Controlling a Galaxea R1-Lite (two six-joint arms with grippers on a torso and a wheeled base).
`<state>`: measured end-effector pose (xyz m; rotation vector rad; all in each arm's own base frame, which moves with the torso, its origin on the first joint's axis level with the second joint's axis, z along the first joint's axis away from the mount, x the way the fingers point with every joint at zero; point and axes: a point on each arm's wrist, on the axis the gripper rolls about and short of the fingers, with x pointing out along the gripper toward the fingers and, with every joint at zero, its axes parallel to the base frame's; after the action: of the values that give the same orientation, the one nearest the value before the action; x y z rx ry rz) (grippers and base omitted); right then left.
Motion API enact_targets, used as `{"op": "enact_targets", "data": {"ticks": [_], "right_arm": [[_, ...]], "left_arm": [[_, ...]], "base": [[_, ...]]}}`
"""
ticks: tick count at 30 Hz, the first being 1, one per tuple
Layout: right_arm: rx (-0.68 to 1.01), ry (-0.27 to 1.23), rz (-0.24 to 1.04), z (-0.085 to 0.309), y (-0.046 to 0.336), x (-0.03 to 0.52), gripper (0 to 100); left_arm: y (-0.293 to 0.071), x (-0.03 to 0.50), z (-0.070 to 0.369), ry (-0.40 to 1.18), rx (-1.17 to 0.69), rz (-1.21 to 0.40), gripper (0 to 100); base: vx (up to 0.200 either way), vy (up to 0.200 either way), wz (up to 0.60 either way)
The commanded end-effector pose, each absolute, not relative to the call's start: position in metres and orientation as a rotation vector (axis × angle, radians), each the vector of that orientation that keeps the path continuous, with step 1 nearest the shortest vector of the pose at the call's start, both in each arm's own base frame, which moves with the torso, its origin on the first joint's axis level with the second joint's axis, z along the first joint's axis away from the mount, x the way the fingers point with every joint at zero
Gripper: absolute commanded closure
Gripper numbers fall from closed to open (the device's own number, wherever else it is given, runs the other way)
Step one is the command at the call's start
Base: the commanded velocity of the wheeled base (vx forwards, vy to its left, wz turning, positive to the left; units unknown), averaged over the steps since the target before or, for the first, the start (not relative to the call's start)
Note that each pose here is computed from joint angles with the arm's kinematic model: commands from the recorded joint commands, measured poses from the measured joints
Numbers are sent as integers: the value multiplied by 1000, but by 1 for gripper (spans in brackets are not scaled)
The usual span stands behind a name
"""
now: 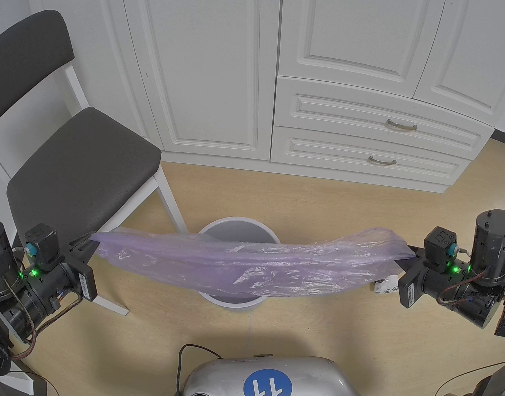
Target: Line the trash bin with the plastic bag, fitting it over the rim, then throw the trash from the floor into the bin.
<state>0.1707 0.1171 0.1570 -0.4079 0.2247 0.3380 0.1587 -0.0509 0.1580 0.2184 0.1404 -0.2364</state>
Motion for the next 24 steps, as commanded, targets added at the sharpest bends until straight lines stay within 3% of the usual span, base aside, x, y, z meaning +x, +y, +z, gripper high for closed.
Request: {"op": "enact_targets", "data": {"ticks": [1, 12, 16, 20, 24], "right_arm": [[-411, 225, 354, 156, 121, 171, 100], [-342, 108, 476, 157, 149, 161, 100], [-175, 28, 562, 156, 181, 159, 100], [-44, 7, 628, 152, 207, 158, 100], [0, 17, 661, 144, 219, 157, 100]], "left_arm": [[-54, 159, 158, 136, 218, -256, 100], [-94, 142, 169, 14, 184, -500, 100], [-116, 135, 172, -9, 104, -620, 100], [-134, 141, 167, -7, 17, -661, 100], [-160, 156, 160, -33, -84, -595, 100]], "base": [[0, 0, 0], [0, 0, 0], [0, 0, 0], [0, 0, 0], [0, 0, 0]]}}
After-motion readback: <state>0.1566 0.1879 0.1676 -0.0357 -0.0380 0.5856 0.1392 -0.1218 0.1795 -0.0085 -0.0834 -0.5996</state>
